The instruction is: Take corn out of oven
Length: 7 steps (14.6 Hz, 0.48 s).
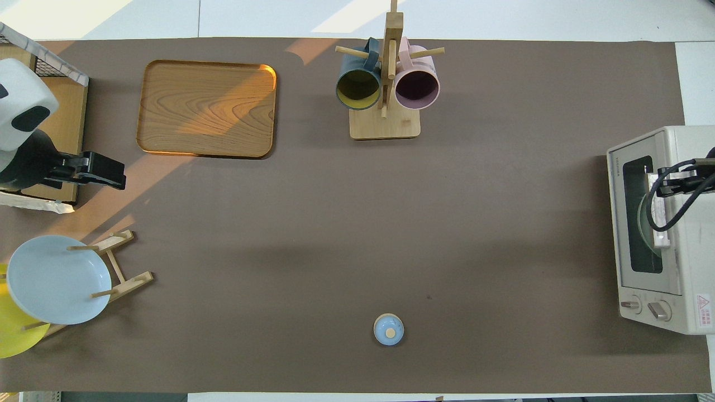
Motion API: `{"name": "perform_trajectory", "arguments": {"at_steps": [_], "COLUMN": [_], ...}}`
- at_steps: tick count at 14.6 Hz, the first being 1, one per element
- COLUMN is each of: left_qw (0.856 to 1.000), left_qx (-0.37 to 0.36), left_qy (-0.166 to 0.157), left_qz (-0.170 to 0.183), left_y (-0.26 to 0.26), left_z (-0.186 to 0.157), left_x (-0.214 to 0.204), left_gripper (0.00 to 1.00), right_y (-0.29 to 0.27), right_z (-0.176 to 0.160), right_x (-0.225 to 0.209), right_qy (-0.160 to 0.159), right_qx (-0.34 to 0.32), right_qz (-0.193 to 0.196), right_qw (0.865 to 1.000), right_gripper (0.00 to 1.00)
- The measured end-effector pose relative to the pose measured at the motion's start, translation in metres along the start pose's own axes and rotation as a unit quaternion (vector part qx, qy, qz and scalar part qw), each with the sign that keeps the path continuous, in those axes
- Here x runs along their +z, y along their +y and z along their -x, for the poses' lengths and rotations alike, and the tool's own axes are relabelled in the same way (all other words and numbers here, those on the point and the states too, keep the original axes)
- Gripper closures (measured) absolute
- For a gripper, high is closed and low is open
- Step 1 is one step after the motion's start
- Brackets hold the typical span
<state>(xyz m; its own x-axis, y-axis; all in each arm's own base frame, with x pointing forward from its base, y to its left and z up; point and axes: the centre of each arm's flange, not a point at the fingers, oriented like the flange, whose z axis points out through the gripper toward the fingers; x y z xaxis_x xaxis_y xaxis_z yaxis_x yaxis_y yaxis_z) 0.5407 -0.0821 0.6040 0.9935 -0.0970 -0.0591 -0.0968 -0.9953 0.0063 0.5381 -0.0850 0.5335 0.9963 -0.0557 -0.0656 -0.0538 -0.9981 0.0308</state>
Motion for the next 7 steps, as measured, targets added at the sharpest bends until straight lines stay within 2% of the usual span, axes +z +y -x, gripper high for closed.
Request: {"name": "perform_trajectory", "arguments": {"at_steps": [7], "left_qw": [1.0], "left_qx": [0.0], "left_qy": [0.0], "left_qz": [0.0], "left_y": [0.0], "left_z": [0.0], "left_x": [0.0], "left_gripper": [0.0], "right_y": [0.022], "right_z": [0.007], "right_x": [0.044], "right_qy": [-0.019], "right_qx": [0.018], "right_qz": [0.003], "right_qw": [1.0], "right_gripper": [0.99]}}
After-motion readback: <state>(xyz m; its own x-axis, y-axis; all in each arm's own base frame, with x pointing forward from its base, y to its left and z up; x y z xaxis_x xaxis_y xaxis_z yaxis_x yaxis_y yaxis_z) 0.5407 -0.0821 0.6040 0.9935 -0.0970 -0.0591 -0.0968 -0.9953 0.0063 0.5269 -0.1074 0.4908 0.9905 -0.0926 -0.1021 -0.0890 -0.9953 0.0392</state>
